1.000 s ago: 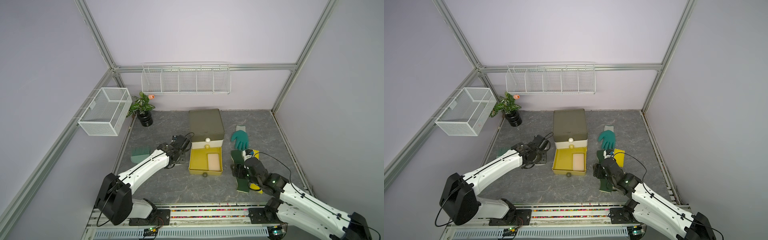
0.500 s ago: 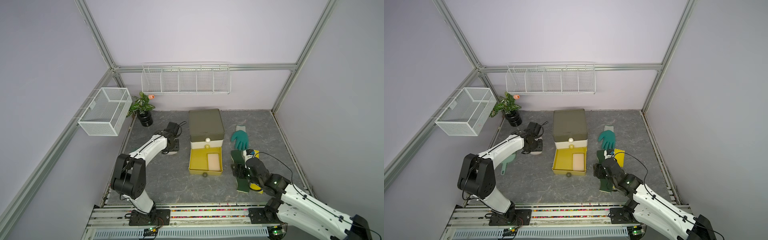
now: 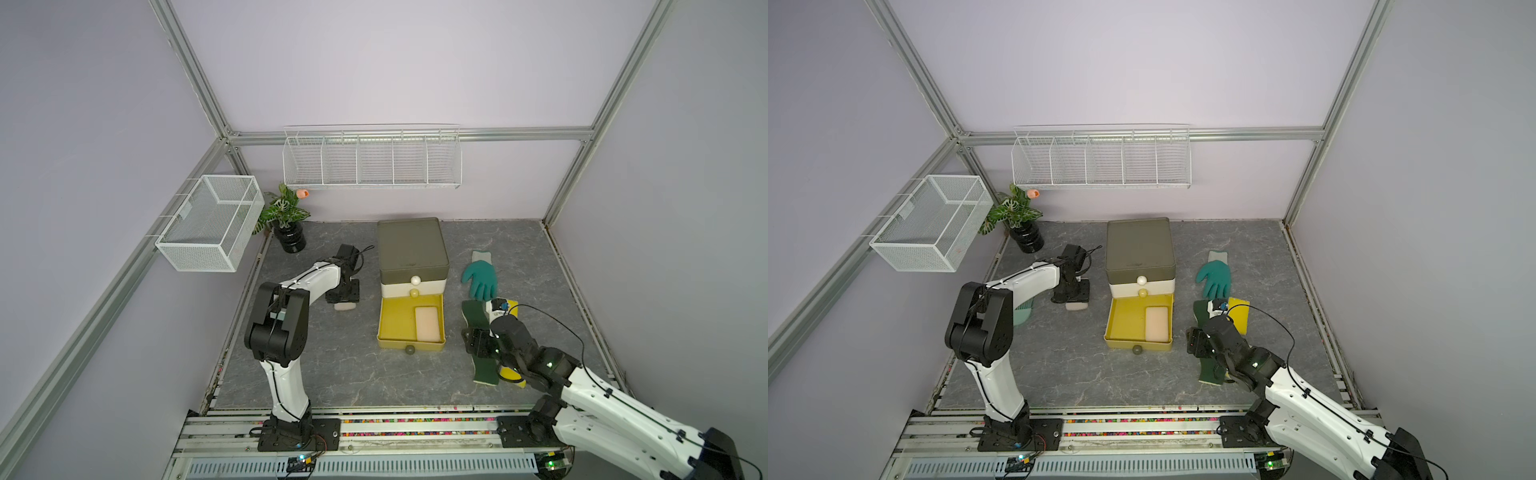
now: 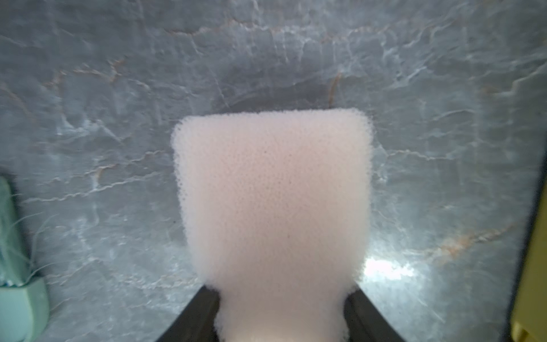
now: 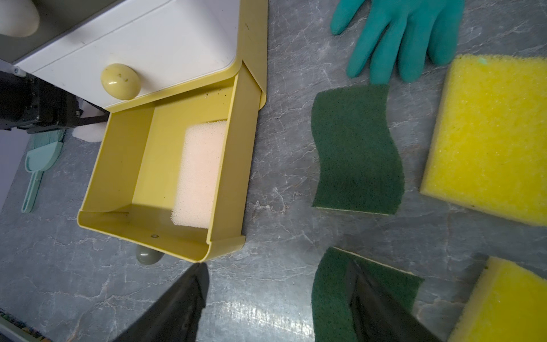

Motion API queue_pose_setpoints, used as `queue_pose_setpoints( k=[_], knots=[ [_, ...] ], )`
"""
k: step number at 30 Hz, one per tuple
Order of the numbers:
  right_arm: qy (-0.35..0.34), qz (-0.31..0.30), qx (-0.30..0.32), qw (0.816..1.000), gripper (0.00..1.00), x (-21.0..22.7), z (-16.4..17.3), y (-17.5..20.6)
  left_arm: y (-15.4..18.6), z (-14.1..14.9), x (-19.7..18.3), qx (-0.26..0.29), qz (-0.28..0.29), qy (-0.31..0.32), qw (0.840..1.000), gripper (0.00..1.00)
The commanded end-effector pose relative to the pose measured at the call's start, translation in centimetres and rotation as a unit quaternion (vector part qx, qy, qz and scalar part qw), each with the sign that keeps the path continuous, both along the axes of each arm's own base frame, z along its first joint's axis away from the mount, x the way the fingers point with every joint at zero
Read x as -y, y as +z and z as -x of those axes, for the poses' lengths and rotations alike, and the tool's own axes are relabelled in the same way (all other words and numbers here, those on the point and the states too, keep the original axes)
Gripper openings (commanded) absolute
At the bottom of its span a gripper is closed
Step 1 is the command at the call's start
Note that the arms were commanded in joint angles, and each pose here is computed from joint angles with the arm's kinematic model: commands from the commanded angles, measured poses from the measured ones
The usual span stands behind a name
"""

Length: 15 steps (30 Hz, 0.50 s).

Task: Take the sponge out of the drawer
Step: Place the sponge at the center of the board.

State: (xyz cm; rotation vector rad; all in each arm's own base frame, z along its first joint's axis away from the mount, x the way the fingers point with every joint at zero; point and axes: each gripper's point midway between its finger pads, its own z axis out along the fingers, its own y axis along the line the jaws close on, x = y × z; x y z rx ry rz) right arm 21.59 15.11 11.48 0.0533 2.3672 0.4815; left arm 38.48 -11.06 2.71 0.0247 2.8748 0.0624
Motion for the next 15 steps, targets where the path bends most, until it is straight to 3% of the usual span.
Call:
queue_pose_setpoints(
  k=[1,10,15],
  knots=[
    [-0.003,0.005,0.010,1.000,0.79,0.1,-0.4,0.7,-0.2,-0.8,0.5,0.001,0.006,-0.006,1.000,0.59],
    [-0.002,0.005,0.008,1.000,0.79,0.2,-0.3,0.6,-1.6,-0.5,0.4,-0.021,0.002,-0.004,1.000,0.77],
    [-0.002,0.006,0.008,1.000,0.79,0.3,-0.2,0.5,-0.3,-0.2,0.2,-0.013,0.003,0.004,1.000,0.85]
  ],
)
